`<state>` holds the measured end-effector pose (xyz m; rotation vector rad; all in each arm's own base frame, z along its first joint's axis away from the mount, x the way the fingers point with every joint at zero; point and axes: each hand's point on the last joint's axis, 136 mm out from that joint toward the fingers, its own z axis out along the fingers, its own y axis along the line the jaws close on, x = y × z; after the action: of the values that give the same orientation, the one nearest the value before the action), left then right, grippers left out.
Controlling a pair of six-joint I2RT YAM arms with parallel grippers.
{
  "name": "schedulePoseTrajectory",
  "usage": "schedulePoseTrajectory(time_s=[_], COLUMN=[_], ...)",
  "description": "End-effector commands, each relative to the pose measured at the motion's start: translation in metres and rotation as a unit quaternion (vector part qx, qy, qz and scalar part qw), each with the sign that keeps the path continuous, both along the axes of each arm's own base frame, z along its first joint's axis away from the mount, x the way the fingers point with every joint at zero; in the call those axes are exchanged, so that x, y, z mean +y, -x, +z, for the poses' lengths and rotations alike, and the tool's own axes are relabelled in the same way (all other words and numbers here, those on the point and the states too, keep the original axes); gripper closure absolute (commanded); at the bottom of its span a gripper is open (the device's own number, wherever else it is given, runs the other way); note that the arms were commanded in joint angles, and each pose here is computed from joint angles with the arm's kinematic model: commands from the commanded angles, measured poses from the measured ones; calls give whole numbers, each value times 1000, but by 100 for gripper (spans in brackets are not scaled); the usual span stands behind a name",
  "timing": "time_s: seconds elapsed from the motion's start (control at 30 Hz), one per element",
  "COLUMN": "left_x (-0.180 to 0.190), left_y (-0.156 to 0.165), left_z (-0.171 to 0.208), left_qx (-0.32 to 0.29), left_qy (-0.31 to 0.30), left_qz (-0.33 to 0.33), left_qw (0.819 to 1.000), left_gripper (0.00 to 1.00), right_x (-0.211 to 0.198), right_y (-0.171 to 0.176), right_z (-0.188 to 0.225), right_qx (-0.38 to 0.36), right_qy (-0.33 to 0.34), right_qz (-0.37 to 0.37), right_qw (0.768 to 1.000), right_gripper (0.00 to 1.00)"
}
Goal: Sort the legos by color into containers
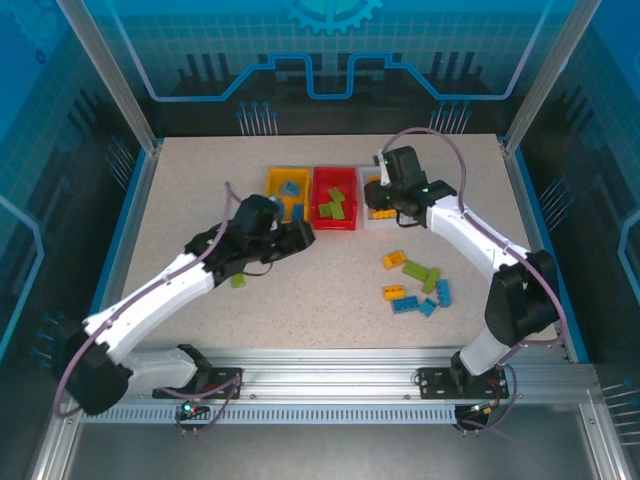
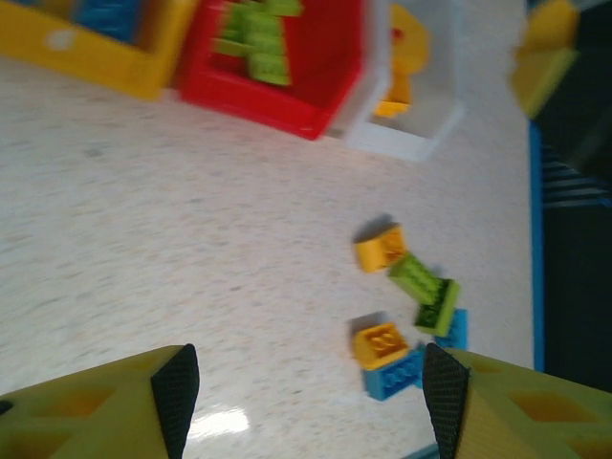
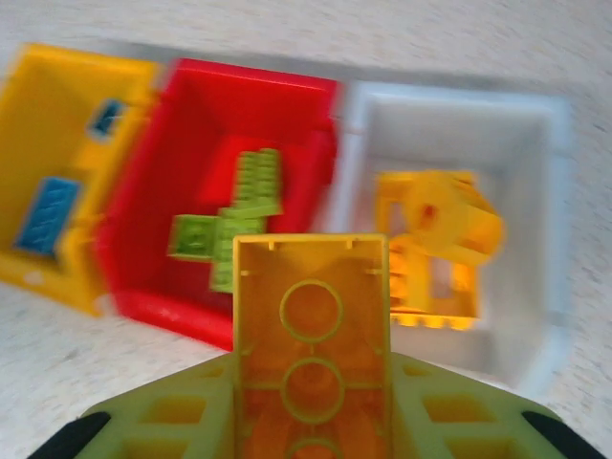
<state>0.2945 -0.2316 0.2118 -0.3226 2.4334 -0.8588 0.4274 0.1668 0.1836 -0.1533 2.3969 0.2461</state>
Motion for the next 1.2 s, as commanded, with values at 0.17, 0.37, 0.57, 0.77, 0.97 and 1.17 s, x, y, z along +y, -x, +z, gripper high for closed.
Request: schedulePoseTrajectory(time_s=[0.17,0.37,0.57,0.77,0.97,1.17], left_x=[-70,-93,-97,-88,-66,-38], left_y=[-43,-63,-67,-61,-49,-31], left_z=[18,16,15,21,16,12], left_qx=[-41,-42,-40,-42,-28,-14], left_qy=[27,22,21,10,-17,-51], left_qz=[-61,-71,-73,-69,-45,-26], left_qw=[997,996,996,997,998,998], left_gripper=[34,34,34,34,35,35], right_x=[-31,-23,-22,-20,-22,-27], right_y=[-55,-84,-96,-94,-73,-33], right_z=[-47,-67,-83,-50,11,70], right_qx=[104,120,134,101,38,-35], right_qy=[2,5,8,-3,-12,-18], right_qz=[-75,-70,-73,-68,-68,-63], right_qw=[992,990,988,993,997,997], right_gripper=[65,64,52,42,43,44])
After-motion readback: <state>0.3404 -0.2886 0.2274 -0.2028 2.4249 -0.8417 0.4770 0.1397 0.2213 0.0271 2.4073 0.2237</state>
